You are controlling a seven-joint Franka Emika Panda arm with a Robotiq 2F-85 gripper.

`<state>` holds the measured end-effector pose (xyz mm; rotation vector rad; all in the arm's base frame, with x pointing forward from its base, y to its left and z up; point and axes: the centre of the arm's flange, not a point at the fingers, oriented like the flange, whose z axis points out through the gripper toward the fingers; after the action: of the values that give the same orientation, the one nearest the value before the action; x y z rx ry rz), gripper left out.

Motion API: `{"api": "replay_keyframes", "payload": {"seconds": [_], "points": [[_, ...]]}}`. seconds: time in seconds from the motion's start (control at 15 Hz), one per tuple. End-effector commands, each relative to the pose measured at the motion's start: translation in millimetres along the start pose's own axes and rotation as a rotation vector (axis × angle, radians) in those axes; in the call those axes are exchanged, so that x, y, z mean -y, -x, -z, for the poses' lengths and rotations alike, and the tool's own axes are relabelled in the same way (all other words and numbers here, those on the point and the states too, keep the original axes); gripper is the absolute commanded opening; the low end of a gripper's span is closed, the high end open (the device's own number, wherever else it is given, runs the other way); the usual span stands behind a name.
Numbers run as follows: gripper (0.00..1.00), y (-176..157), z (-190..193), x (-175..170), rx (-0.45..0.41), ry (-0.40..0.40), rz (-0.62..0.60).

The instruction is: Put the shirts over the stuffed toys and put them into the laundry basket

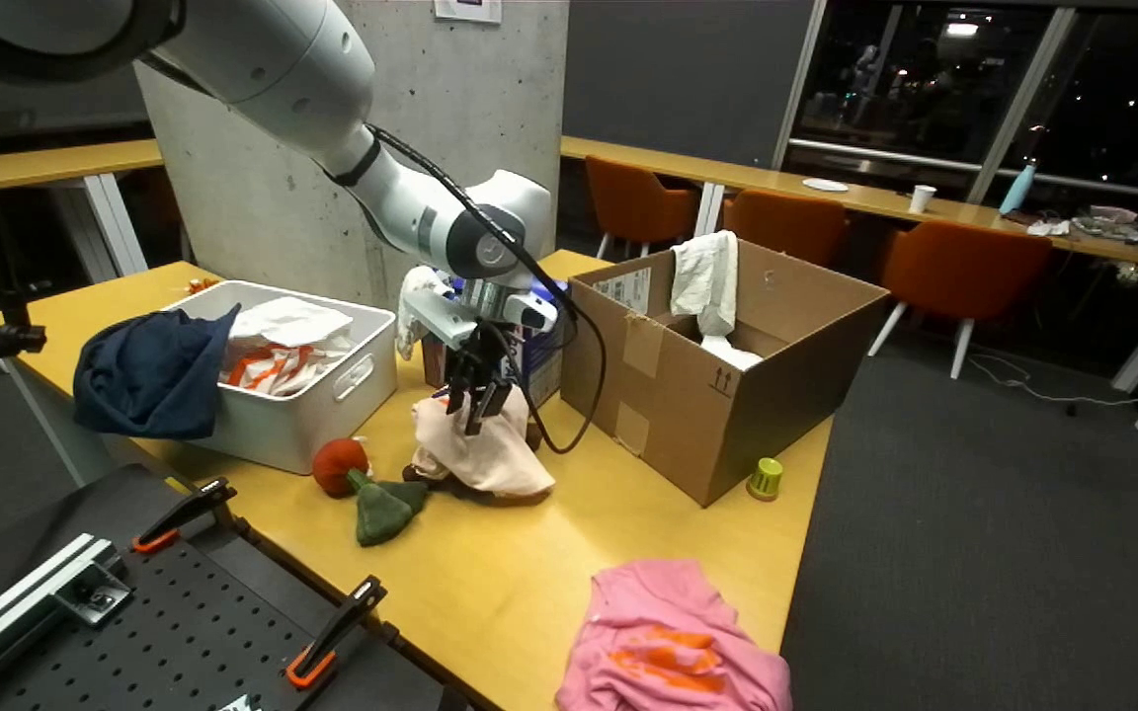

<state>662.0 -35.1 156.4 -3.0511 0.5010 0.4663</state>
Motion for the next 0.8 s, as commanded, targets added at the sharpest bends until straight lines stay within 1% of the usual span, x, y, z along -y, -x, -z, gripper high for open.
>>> {"api": "replay_keyframes", "payload": {"seconds": [0.0,0.13,0.2,0.33,0.47,0.6,0.73], "points": [[0.87,46,15,-52,-0.014,-0.008,-0.167],[0.99,59,16,-87,-0.029,-0.019,-0.264],[1.0,63,16,-104,-0.045,-0.034,-0.307],[1.0,57,10,-139,-0.075,-0.064,-0.372],[1.0,44,2,-177,-0.126,-0.103,-0.427],[1.0,26,-3,-206,-0.187,-0.116,-0.478],[1.0,17,-10,-228,-0.217,-0.116,-0.531]]}}
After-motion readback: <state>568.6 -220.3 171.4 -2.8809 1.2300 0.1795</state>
